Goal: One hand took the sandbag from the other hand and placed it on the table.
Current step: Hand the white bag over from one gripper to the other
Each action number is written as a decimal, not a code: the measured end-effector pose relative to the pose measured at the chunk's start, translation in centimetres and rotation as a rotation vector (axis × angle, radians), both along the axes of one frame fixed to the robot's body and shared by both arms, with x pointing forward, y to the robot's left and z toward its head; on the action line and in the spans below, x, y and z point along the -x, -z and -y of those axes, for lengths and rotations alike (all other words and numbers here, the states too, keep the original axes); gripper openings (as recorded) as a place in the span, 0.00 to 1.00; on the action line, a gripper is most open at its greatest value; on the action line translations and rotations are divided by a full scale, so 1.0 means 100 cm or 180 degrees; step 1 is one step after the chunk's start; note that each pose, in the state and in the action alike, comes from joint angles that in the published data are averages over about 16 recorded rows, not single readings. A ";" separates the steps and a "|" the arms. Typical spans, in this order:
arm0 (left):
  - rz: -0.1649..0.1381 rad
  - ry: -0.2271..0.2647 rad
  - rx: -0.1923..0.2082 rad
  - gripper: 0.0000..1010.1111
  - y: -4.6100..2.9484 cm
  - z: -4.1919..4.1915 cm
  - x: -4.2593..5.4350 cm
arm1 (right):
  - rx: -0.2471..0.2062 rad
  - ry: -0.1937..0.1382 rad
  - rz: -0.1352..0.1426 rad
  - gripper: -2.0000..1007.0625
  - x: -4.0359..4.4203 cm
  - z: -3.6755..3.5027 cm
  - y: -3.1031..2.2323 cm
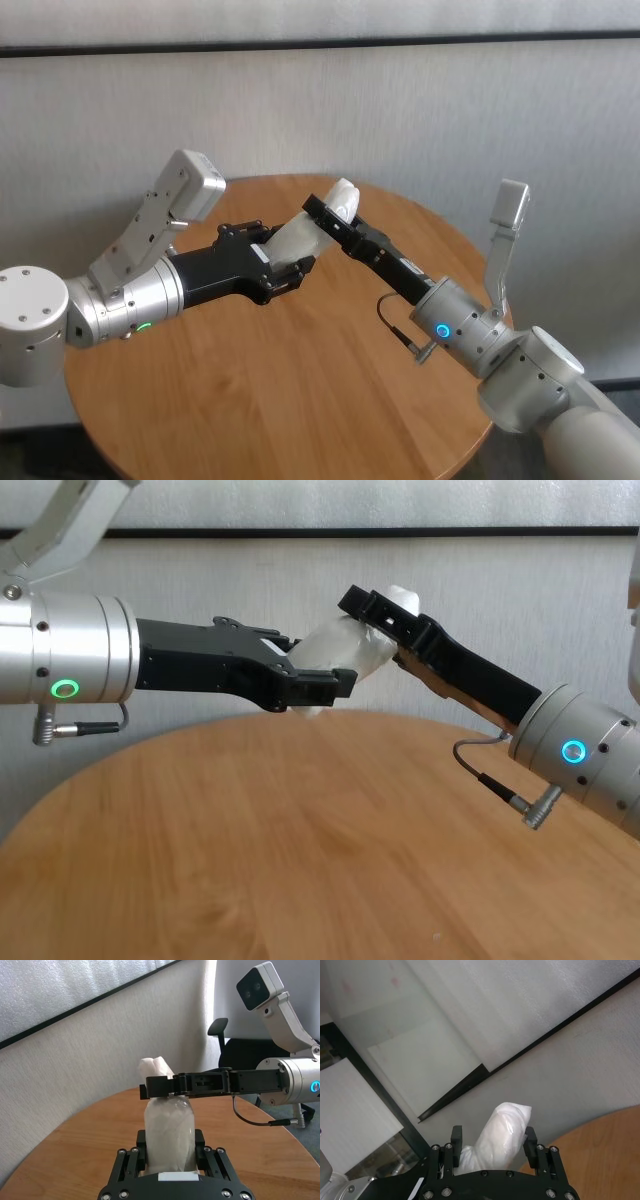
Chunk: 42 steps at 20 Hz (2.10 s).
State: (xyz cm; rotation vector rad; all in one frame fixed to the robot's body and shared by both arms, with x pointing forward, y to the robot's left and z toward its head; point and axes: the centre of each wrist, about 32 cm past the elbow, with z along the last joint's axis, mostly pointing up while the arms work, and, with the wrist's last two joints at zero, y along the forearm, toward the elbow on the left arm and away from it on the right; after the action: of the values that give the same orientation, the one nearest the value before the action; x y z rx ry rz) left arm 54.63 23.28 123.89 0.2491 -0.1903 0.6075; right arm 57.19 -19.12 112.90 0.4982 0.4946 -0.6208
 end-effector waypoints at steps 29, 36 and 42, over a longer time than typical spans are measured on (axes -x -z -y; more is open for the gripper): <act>0.0001 0.0022 -0.0005 0.57 -0.0001 -0.0005 0.0007 | -0.0017 0.0044 0.0033 0.34 0.0018 0.0015 0.0008; 0.0006 0.0037 -0.0026 0.57 0.0000 -0.0002 0.0016 | -0.0031 0.0069 0.0054 0.34 0.0030 0.0019 0.0015; 0.0009 0.0040 -0.0042 0.57 0.0001 0.0003 0.0021 | -0.0039 0.0075 0.0064 0.34 0.0033 0.0022 0.0018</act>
State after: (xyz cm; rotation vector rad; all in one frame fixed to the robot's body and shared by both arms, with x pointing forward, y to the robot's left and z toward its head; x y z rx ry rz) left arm 54.42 23.25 123.88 0.2597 -0.1984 0.5943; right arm 56.86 -19.34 112.72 0.5219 0.4744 -0.6353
